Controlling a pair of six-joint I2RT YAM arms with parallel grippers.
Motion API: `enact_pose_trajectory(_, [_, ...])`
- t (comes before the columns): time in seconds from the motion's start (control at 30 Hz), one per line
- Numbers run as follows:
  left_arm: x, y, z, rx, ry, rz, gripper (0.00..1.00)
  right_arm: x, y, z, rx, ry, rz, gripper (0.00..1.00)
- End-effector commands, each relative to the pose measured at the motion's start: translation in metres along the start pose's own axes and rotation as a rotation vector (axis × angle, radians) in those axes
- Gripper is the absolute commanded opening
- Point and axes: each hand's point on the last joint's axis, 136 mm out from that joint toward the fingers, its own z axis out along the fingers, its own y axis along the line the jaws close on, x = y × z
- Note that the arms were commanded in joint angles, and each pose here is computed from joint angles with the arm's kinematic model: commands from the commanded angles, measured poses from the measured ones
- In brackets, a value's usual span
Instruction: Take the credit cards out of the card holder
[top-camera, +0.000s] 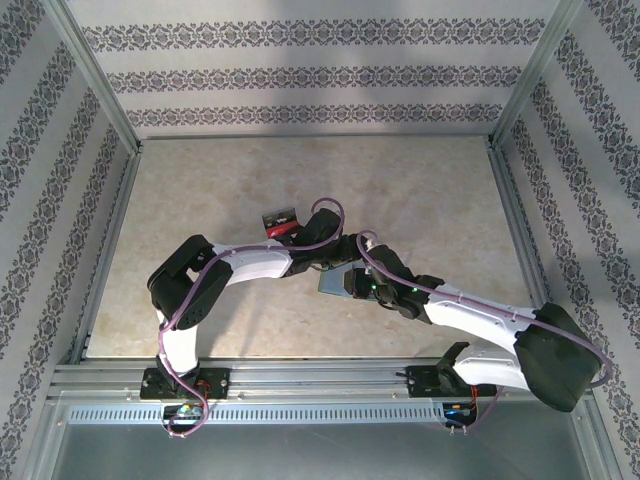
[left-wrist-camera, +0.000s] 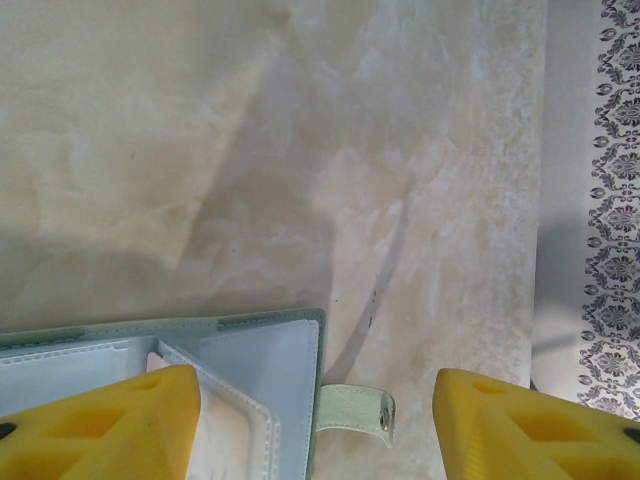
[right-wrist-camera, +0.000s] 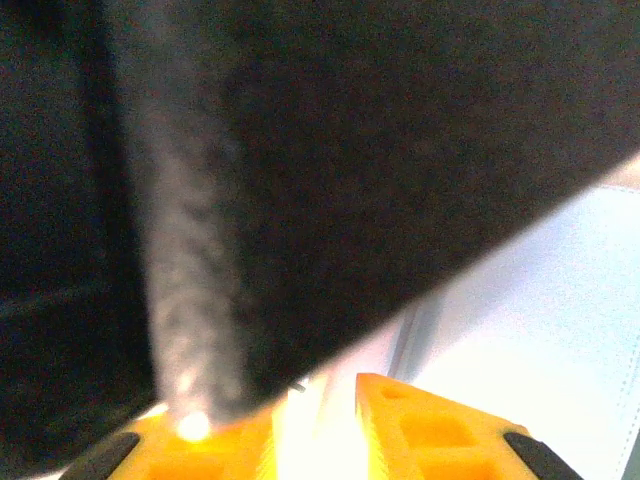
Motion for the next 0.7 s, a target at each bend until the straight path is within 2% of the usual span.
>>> enact_pose_trajectory(0.0, [-0.012,-0.006,-0.003,0.022,-0.035,0.001,0.63,-0.004,0.0,-0.004,-0.026,-0.027,0.01,0.25])
enact_pose_trajectory(0.47, [-0.012,-0.005,-0.003,0.02,-0.032,0.003,0.63,0.001,-0.008,0.0,-0.01,0.003,0.026,0.27])
enact_pose_trajectory(0.67, [-0.012,-0.005,-0.002,0.019,-0.031,0.006,0.63,-0.006,0.001,-0.002,-0.035,-0.009,0.017,0.37])
